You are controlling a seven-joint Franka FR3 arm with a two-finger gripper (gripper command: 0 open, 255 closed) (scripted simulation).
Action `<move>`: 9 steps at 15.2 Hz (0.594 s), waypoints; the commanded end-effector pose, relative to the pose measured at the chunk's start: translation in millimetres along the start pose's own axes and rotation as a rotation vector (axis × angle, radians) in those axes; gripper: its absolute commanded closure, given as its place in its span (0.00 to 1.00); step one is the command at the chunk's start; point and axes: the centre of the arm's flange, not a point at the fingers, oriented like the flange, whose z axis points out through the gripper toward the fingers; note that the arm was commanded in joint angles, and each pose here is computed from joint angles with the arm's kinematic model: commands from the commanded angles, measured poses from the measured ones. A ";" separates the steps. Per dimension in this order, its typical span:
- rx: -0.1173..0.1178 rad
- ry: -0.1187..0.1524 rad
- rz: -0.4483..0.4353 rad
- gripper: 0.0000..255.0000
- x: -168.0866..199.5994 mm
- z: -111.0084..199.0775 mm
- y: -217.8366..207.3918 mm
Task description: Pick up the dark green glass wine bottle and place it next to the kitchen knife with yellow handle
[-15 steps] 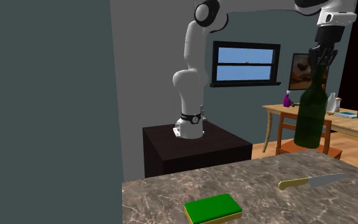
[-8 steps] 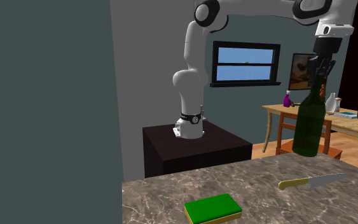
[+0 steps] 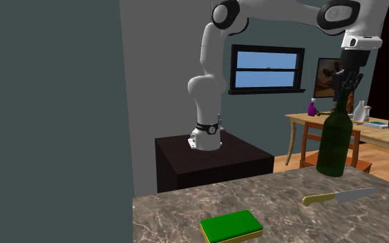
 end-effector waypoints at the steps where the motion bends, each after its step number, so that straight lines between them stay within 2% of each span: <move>1: 0.000 0.001 0.000 1.00 0.0 0.2 0.1; 4: 0.000 0.001 0.000 1.00 0.0 0.2 0.1; 5: 0.000 0.001 0.000 0.00 0.0 0.2 0.1; 9: 0.000 0.001 0.000 0.00 0.0 0.2 0.1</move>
